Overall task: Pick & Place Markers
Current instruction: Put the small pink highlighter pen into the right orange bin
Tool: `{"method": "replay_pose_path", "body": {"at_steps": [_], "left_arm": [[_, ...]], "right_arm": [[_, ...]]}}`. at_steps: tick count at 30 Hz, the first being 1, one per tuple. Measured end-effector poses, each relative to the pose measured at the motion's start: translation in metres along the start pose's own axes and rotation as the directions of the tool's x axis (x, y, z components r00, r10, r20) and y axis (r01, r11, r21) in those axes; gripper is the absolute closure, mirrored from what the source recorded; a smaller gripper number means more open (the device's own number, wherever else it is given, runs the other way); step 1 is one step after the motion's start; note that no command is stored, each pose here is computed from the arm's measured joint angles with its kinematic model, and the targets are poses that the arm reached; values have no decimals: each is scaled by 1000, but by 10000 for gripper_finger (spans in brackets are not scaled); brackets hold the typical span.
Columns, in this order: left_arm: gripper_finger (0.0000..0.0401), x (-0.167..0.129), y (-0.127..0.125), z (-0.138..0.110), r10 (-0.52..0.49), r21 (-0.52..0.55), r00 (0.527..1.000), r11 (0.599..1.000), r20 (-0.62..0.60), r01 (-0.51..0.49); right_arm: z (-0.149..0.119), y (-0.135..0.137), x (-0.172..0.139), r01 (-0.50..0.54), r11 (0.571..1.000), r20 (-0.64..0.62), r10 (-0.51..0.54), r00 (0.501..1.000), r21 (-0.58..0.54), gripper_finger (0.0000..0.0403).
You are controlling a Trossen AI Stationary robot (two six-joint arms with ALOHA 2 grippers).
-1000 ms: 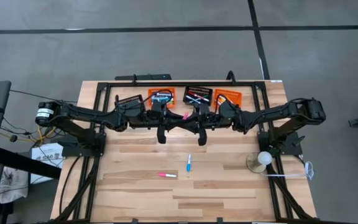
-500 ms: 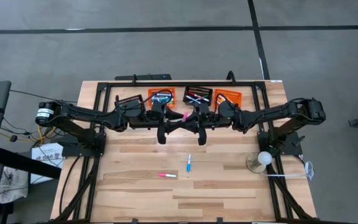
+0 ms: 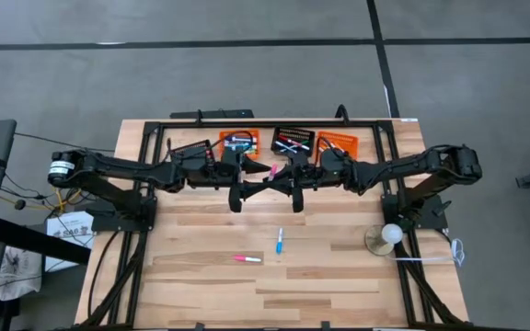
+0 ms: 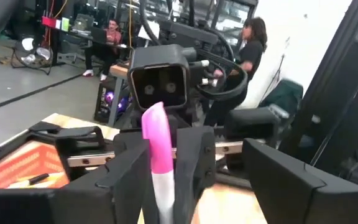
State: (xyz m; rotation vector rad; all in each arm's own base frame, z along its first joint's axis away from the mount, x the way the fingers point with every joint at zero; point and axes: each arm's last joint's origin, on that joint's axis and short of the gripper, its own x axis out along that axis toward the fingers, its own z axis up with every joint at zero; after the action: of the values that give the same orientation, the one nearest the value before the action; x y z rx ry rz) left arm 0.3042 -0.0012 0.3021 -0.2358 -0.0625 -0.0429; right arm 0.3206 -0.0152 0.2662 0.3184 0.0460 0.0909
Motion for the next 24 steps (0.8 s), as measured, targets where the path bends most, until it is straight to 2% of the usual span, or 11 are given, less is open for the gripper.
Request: {"method": "replay_pose_path", "body": {"at_steps": [8,12,17,24], "left_arm": [[153,-29,-2,16,38,65,993,997,-116,-31],[160,-45,-3,18,78,69,976,996,-202,-65],[171,-53,-1,12,122,73,961,992,-248,-107],[188,-62,9,-32,136,-30,940,988,-312,-153]], "right_arm": [[0,0,-5,27,999,-54,-26,998,23,377],[3,-2,-22,125,992,-162,-121,979,15,377],[6,-5,-54,289,957,-314,-278,908,-12,377],[7,-23,-97,494,868,-481,-457,748,-56,377]]}}
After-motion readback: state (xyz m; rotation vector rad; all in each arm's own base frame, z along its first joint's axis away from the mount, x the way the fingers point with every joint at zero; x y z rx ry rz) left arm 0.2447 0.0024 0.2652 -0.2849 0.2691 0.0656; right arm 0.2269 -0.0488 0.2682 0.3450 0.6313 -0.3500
